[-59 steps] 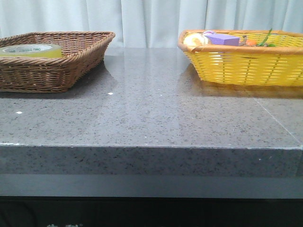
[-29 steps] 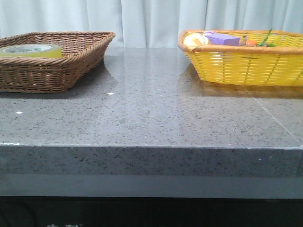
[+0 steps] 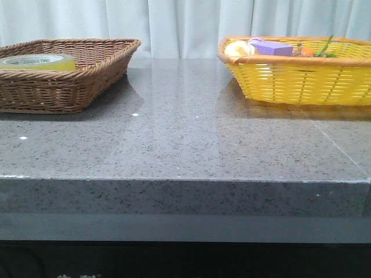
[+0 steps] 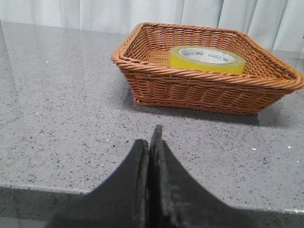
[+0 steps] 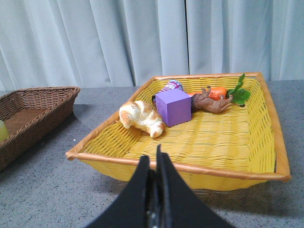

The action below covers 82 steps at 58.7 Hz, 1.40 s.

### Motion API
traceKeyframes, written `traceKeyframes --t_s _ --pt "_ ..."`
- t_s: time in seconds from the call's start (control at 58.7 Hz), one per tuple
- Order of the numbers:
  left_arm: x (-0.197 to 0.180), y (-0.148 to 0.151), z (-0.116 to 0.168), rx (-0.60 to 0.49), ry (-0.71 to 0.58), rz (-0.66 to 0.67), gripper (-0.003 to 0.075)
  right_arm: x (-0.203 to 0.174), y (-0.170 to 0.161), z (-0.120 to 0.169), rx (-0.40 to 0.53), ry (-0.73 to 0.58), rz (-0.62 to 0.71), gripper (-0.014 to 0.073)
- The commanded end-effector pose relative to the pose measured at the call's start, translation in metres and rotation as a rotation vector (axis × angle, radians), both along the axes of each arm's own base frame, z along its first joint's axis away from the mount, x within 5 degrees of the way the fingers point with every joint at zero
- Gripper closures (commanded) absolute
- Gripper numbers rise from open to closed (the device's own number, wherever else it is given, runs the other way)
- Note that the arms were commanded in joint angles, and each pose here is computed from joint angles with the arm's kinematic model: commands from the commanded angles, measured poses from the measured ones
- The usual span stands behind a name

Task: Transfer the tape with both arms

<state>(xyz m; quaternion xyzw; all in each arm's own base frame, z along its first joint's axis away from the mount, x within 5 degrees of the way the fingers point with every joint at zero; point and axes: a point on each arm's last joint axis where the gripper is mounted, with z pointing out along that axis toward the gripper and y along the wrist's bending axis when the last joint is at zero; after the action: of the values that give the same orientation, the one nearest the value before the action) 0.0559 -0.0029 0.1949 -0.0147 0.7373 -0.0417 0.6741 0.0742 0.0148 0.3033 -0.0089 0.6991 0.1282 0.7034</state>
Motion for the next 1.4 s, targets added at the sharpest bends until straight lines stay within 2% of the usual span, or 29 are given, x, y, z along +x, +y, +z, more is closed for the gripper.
traceKeyframes --t_s 0.0,0.562,0.664,0.834,0.971,1.209,1.379 --pt "0.001 0.001 -0.004 -0.021 -0.069 0.011 0.074 -0.001 -0.001 0.015 0.002 -0.095 -0.015 0.0685" --pt "0.001 0.001 -0.004 -0.021 -0.069 0.011 0.074 -0.001 -0.001 0.015 0.002 -0.095 -0.015 0.0685" --pt "0.001 0.001 -0.004 -0.021 -0.069 0.011 0.074 0.0 -0.001 0.01 -0.029 -0.088 -0.018 0.0685" --pt "0.001 0.001 -0.004 -0.02 -0.067 0.011 0.074 -0.004 -0.003 -0.013 -0.065 -0.072 -0.029 0.0685" --pt "0.001 0.001 -0.004 -0.02 -0.067 0.011 0.074 -0.012 -0.008 -0.043 -0.083 -0.061 -0.086 0.0685" --pt "0.001 0.001 -0.004 -0.02 -0.067 0.011 0.074 -0.021 -0.013 -0.093 -0.037 -0.049 -0.168 0.0685" --pt "0.001 0.001 -0.004 -0.02 -0.067 0.011 0.074 -0.021 -0.012 -0.098 -0.044 0.001 -0.16 0.0685"
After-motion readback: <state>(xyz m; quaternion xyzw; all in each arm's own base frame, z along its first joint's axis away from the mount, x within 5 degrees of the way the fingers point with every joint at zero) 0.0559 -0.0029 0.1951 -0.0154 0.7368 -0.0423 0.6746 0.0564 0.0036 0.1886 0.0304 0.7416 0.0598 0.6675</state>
